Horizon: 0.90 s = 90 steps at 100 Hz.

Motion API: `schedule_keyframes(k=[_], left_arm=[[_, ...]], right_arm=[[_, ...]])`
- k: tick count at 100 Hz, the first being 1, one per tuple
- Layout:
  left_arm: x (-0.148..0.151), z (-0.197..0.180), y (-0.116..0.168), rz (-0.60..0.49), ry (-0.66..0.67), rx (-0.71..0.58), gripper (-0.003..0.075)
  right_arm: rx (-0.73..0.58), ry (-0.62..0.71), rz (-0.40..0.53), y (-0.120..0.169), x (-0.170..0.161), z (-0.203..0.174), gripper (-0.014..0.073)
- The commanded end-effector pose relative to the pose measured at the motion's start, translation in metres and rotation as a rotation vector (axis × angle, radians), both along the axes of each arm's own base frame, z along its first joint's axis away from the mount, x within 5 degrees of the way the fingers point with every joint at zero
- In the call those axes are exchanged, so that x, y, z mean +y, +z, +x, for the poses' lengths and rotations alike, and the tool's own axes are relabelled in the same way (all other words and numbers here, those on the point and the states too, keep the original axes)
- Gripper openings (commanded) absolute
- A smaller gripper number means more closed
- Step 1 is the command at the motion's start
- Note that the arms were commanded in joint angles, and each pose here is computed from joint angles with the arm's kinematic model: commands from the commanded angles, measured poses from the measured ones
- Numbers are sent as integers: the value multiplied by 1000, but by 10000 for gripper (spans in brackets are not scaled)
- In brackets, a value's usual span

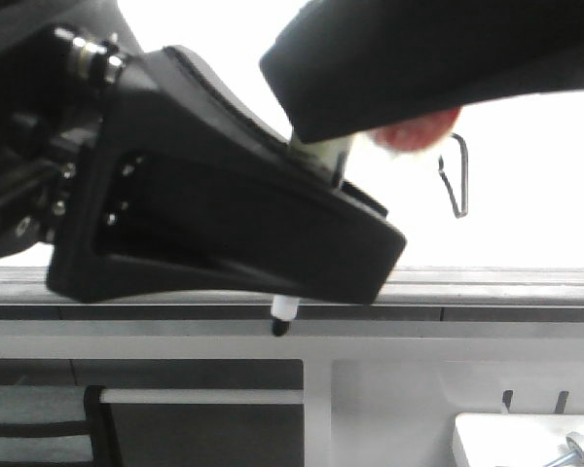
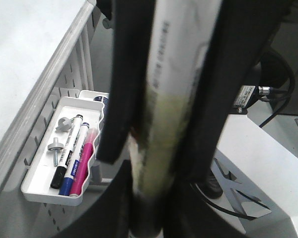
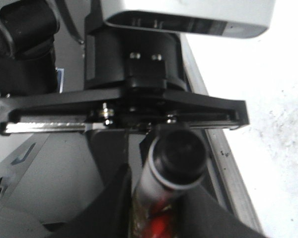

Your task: Write number 8 on whiteboard

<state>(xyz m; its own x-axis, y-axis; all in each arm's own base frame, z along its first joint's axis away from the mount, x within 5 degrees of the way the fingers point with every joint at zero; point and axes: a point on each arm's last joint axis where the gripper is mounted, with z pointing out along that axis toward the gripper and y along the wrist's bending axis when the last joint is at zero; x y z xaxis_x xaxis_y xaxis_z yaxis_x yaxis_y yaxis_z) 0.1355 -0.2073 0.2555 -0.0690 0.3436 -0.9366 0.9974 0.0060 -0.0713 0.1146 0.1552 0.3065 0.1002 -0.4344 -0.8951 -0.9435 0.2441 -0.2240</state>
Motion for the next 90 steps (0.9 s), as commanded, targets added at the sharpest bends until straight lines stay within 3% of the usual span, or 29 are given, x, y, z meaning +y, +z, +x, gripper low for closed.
schedule_keyframes(k=[1, 6, 16, 38, 43, 50, 66, 90], left_arm=[[-3, -1, 18, -87, 9, 30, -20], [-2, -2, 18, -88, 8, 29, -20], [1, -4, 14, -90, 26, 54, -20], [10, -10, -3, -120, 122, 192, -20], [11, -8, -6, -100, 148, 195, -20], [12, -6, -9, -75, 191, 212, -20], [16, 8, -14, -5, 375, 260, -20], [18, 35, -3, 27, 618, 245, -21]], right_arm=[[-8, -71, 97, 17, 0, 5, 281], [-16, -96, 103, 18, -1, 7, 426], [-44, -154, 113, 20, -3, 12, 587], [-184, -301, 239, 48, -30, 2, 608], [-199, -360, 292, 55, -38, 0, 573], [-197, -438, 372, 64, -49, -3, 452], [-211, -496, 457, 74, -63, -11, -76], [-183, -501, 482, 74, -65, -13, -64]])
